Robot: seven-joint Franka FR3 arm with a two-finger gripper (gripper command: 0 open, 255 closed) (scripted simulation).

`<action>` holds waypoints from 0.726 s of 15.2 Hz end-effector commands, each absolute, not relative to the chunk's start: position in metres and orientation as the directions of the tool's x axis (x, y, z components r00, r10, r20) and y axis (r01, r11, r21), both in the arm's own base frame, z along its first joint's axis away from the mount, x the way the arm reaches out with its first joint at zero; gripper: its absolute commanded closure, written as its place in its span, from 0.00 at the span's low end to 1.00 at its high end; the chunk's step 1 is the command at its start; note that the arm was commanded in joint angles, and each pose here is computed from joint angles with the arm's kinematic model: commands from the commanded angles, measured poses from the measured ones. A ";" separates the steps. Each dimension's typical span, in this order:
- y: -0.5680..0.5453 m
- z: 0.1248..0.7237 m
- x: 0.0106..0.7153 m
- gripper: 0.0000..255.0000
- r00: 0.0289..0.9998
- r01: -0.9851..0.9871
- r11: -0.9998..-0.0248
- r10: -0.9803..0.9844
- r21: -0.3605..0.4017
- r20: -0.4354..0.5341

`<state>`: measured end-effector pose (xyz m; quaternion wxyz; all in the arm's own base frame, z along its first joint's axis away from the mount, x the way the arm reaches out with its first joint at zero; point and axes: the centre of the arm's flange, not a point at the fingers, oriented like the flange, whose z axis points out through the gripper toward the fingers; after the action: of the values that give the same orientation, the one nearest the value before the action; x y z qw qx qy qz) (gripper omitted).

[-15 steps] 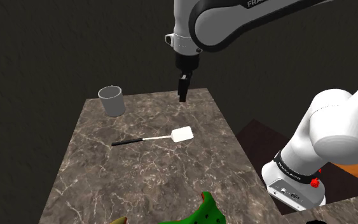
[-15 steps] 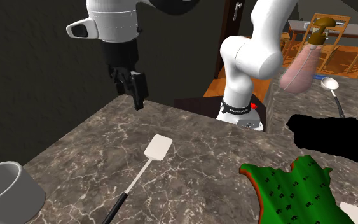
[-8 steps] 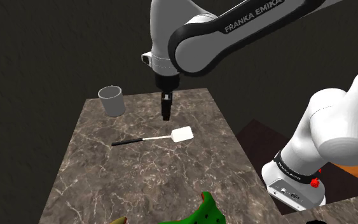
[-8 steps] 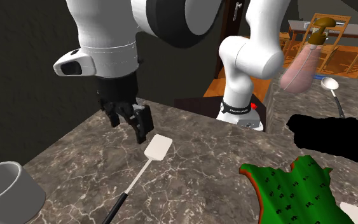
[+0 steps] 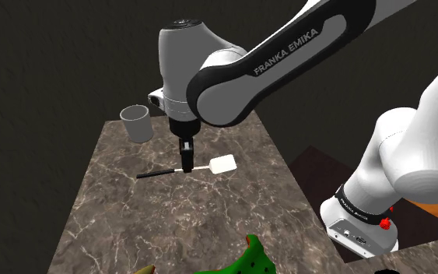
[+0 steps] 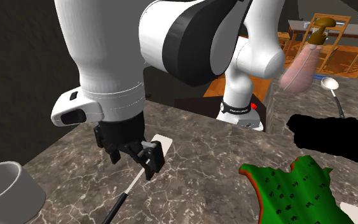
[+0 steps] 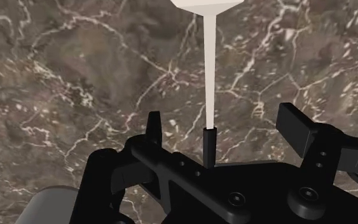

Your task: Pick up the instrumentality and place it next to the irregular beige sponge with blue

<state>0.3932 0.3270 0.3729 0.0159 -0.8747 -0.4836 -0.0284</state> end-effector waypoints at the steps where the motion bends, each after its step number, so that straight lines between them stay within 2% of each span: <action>1: 0.329 0.363 0.394 0.00 0.527 0.849 -0.528 0.847 0.000 0.066; 5: 0.330 0.338 0.395 0.00 0.527 0.849 -0.528 0.847 0.000 0.066; 11: 0.330 0.338 0.395 0.00 0.527 0.849 -0.528 0.847 0.000 0.066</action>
<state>0.3946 0.3302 0.3386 0.0163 -0.8736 -0.4856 -0.0289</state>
